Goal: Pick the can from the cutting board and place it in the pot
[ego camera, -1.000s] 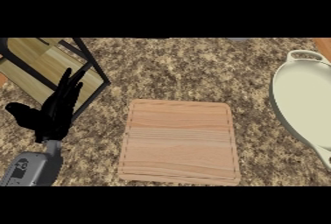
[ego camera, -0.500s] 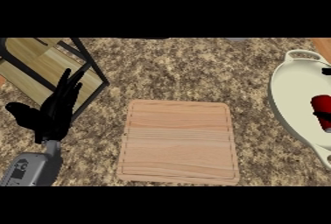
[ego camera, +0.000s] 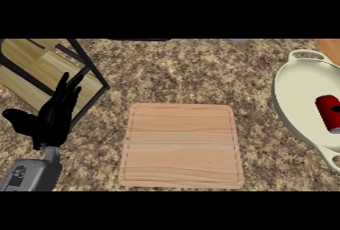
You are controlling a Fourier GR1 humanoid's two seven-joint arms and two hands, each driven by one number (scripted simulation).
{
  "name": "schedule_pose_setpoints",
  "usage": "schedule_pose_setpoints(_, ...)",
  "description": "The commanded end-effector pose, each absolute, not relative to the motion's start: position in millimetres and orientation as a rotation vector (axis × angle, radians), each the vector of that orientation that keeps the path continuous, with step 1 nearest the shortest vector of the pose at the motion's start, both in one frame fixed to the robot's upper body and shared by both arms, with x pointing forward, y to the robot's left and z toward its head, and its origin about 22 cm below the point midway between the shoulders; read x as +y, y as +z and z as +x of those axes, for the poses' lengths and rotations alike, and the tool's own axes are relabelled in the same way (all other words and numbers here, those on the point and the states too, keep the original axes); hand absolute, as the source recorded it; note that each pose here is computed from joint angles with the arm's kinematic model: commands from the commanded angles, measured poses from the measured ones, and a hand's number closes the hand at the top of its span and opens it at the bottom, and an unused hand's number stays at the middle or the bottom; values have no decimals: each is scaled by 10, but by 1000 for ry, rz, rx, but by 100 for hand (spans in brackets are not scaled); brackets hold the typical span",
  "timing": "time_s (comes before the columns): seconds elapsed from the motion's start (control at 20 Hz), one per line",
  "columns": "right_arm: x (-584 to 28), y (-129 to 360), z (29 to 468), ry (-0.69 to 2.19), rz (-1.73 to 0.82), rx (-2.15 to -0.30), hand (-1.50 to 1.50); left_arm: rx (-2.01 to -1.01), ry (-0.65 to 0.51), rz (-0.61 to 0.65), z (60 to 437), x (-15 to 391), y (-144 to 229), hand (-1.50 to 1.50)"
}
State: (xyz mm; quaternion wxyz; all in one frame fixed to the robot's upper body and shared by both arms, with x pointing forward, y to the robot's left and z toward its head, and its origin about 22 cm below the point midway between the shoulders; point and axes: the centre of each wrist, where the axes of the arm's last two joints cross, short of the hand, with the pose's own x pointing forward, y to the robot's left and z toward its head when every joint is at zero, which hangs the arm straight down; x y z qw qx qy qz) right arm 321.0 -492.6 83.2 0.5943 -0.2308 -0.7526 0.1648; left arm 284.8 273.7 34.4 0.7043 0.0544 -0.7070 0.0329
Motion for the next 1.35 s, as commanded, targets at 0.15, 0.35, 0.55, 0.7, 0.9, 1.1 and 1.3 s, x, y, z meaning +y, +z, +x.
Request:
schedule_pose_setpoints(0.15,-5297,1092,3097,125,-462,-1831,-150,-1753,44,107,3128,2579,689,0)
schedule_pose_setpoints(0.35,-5614,1133,2788,43,-455,-1851,-150,-1771,50,101,3086,2729,824,0)
schedule_pose_setpoints(0.55,-5666,974,2676,-13,-412,-1855,-150,-1770,27,74,3087,2653,794,0)
schedule_pose_setpoints(0.7,-5830,1165,2545,-19,-475,-1853,-150,-1784,54,60,3090,2496,830,0)
schedule_pose_setpoints(0.9,-5971,1172,2334,-50,-483,-1858,-150,-1777,52,89,3012,2630,752,0)
schedule_pose_setpoints(1.1,-6064,1314,2245,-46,-510,-1862,-150,-1782,44,67,3039,2637,788,0)
schedule_pose_setpoints(1.3,-6152,1322,2082,-51,-514,-1856,-150,-1763,54,51,3005,2607,686,0)
